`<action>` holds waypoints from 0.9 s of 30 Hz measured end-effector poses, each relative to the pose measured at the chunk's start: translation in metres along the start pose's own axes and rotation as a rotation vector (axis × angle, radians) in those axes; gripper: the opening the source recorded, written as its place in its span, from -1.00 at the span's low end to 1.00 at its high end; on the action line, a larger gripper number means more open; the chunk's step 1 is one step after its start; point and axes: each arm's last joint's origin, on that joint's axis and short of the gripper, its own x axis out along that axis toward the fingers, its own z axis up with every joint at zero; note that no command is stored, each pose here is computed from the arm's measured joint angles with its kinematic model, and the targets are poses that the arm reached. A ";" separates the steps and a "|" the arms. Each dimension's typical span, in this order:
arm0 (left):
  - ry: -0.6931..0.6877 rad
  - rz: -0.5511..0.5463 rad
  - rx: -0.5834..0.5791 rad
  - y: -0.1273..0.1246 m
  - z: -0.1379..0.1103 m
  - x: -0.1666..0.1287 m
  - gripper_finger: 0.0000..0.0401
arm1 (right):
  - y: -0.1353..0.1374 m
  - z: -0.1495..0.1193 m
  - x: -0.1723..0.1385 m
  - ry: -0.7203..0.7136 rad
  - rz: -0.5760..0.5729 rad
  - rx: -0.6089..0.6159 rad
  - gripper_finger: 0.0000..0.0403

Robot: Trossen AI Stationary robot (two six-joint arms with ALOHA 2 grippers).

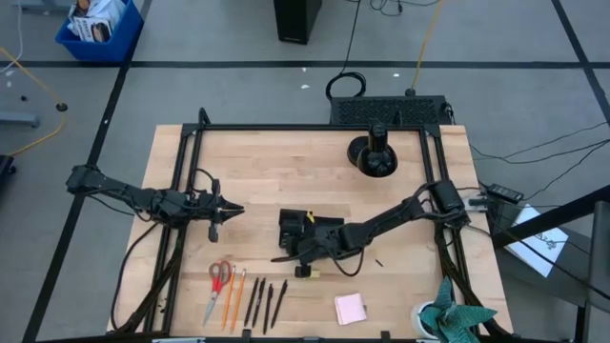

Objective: Pick and place office supplies into organizer
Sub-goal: Put the black binder clip into the black desk organizer

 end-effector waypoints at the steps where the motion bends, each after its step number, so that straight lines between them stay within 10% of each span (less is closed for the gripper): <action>1: 0.000 0.001 0.000 0.000 0.000 0.000 -0.78 | 0.001 -0.002 0.002 0.002 -0.003 -0.009 -1.00; 9: 0.000 0.000 0.000 0.000 0.000 0.000 -0.78 | 0.002 -0.011 0.011 0.013 -0.131 -0.045 -1.00; 27: 0.000 0.000 0.000 0.000 0.000 0.000 -0.78 | 0.005 -0.014 0.011 0.041 -0.023 0.024 -1.00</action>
